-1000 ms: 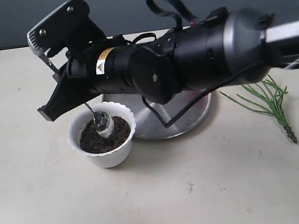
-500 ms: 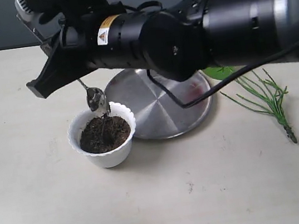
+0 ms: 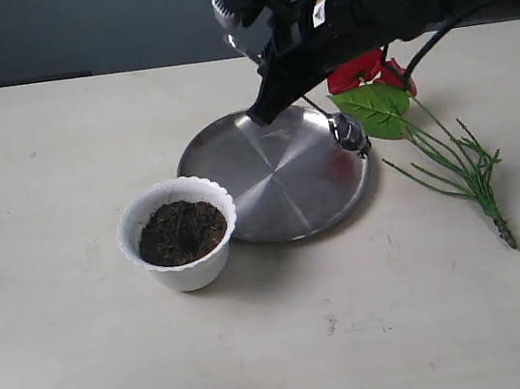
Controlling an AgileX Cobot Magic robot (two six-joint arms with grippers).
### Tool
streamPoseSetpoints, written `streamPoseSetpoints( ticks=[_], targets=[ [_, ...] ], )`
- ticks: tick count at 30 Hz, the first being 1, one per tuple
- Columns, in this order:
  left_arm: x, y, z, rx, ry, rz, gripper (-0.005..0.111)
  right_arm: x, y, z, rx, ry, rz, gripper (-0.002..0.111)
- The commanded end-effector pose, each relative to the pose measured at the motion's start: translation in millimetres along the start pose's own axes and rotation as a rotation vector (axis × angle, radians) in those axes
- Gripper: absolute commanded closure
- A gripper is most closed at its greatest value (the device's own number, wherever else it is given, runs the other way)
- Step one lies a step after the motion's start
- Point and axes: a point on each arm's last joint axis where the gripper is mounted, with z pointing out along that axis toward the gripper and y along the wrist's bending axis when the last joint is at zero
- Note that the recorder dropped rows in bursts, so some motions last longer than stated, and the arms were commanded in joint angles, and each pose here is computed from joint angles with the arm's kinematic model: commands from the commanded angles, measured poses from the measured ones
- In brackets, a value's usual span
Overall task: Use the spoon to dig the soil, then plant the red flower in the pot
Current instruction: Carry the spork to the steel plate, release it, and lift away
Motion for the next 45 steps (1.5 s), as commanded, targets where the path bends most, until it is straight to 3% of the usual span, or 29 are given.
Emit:
streamPoseSetpoints(
  ticks=[1, 13, 21, 45],
  targets=[
    [-1, -0.5, 0, 0.009, -0.009, -0.001, 0.106, -2, 2, 19, 0.004, -0.009, -0.087, 0.109],
    [-1, -0.5, 0, 0.009, -0.009, -0.001, 0.106, 1, 4, 88, -0.088, 0.143, -0.179, 0.109],
    [-1, -0.5, 0, 0.009, -0.009, -0.001, 0.106, 31, 20, 140, -0.190, 0.297, -0.165, 0.109],
    [-1, -0.5, 0, 0.009, -0.009, -0.001, 0.106, 24, 36, 140, -0.215, 0.279, -0.166, 0.109]
  ],
)
